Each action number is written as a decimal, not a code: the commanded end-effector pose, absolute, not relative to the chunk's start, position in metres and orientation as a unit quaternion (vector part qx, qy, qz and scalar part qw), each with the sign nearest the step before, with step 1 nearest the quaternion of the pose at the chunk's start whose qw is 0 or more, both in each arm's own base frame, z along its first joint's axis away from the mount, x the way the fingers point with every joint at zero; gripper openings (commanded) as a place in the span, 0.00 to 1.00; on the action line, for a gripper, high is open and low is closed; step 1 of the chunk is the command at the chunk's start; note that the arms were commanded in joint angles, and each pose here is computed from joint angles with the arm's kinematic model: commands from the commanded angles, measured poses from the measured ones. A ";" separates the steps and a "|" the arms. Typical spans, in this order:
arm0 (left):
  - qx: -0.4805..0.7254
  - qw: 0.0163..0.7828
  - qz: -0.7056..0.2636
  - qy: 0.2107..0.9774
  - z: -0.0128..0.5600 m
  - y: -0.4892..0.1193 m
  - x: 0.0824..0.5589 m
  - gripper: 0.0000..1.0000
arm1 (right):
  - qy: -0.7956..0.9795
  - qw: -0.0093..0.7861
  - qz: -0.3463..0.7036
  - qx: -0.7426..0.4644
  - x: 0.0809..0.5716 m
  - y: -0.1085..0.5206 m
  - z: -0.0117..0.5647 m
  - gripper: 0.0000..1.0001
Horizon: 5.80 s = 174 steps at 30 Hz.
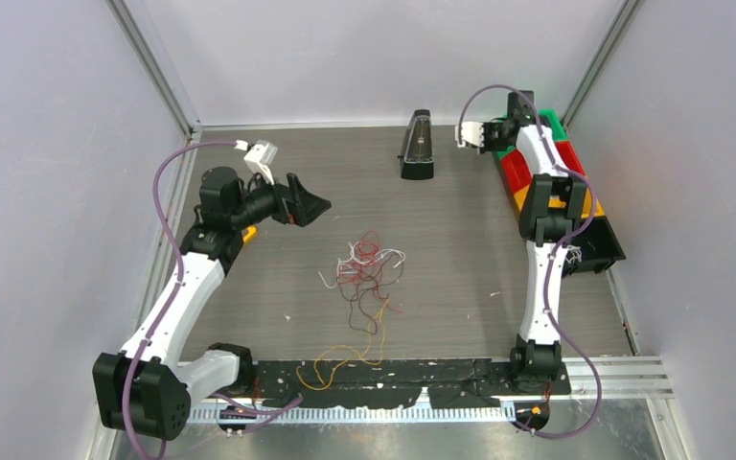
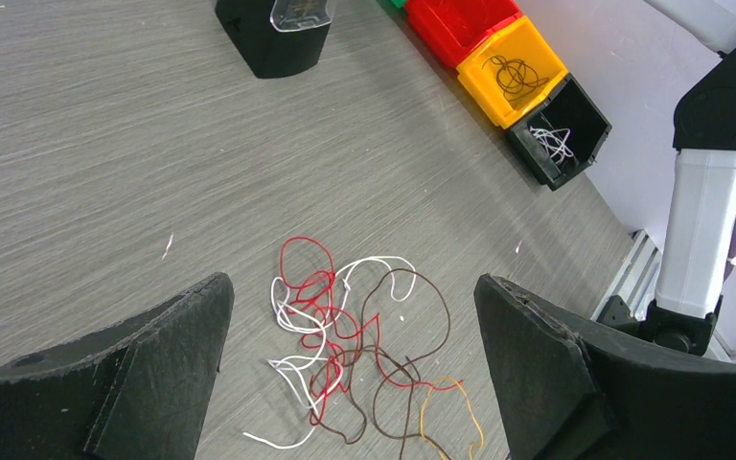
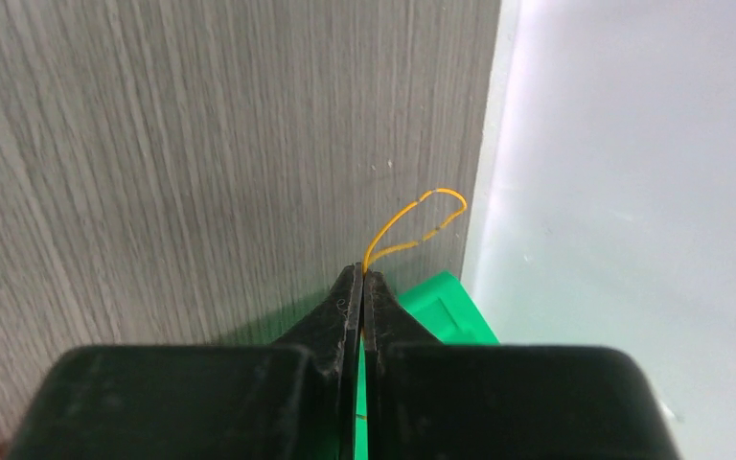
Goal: Untangle the cables
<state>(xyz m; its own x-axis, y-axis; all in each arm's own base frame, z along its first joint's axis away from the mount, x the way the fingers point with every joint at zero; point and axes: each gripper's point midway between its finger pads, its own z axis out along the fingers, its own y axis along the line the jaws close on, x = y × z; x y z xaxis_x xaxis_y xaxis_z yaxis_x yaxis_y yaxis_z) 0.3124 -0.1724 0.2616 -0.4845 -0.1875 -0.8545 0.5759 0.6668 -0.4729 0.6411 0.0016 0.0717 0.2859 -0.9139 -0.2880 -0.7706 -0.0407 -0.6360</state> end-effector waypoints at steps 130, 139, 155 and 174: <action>0.557 0.407 -0.476 0.546 0.337 -0.247 0.128 0.00 | 0.831 0.298 0.340 -0.323 0.335 0.248 0.149 0.83; 0.480 0.469 -0.489 0.557 0.376 -0.239 0.161 0.00 | 0.752 0.381 0.379 -0.382 0.315 0.227 0.253 0.86; 0.402 0.495 -0.512 0.576 0.398 -0.233 0.187 0.00 | 0.624 0.471 0.440 -0.441 0.271 0.336 0.268 0.97; 0.324 0.690 -0.456 0.460 0.587 -0.182 0.197 0.00 | 0.741 0.361 0.406 -0.395 0.303 0.350 0.125 0.06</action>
<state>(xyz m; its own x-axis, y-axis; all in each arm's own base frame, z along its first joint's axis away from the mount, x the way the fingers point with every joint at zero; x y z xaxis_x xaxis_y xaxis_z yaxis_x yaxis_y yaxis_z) 0.2153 -0.1939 0.5128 -0.0773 -0.2413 -0.9674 0.9338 0.3224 -0.1550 0.3037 0.3686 0.1569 -0.3781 -0.2158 -0.9002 -0.9020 0.3049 0.3057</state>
